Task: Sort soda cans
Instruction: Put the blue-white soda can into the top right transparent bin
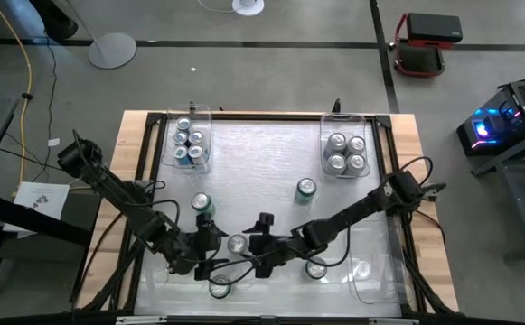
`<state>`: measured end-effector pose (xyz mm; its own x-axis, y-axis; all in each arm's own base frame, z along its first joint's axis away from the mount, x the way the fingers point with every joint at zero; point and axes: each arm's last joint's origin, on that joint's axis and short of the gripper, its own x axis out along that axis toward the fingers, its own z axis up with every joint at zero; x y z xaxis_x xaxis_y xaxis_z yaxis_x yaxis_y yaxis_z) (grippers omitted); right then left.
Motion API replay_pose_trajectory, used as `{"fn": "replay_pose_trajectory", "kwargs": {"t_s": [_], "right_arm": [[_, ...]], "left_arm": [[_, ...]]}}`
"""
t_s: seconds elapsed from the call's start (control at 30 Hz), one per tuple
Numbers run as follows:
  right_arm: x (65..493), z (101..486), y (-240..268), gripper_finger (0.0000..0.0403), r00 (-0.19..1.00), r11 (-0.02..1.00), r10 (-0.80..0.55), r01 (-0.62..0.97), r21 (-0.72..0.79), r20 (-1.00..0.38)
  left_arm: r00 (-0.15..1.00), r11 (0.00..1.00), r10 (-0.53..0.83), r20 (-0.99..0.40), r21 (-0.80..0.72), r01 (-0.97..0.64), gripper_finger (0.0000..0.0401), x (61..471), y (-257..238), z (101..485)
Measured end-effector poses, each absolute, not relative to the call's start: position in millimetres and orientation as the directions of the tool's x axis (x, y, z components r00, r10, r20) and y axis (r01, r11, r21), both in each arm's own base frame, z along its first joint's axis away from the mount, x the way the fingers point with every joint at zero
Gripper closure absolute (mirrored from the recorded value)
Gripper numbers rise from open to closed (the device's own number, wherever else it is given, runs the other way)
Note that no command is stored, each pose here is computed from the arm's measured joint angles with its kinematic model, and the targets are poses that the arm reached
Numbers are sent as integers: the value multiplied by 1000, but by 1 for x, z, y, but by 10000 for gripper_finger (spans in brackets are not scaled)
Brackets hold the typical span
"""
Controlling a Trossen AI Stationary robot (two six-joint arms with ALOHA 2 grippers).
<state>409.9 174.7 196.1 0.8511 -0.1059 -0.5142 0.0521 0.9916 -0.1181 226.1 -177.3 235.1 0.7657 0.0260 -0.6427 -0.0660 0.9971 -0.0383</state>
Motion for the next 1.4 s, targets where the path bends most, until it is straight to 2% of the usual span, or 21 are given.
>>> {"fn": "replay_pose_trajectory", "kwargs": {"t_s": [0.57,0.9,1.0,1.13,1.23,1.4], "right_arm": [[404,195,169,96,809,981,-170,83,-176,-563],[388,213,155,96,743,923,-378,258,-284,-552],[388,213,155,96,743,931,-358,241,-273,-566],[386,211,162,96,750,963,-255,142,-229,-610],[384,211,167,96,753,966,-238,121,-227,-613],[388,214,165,96,771,967,-220,90,-240,-597]], "left_arm": [[737,993,68,-672,-25,-115,75,237,-187,209],[757,995,-17,-653,-88,-53,75,226,-205,213],[756,996,5,-654,-63,-61,75,223,-205,212],[725,990,109,-680,10,-139,75,222,-195,207],[707,980,178,-684,56,-192,75,225,-184,205],[702,974,214,-680,94,-206,75,233,-175,205]]}}
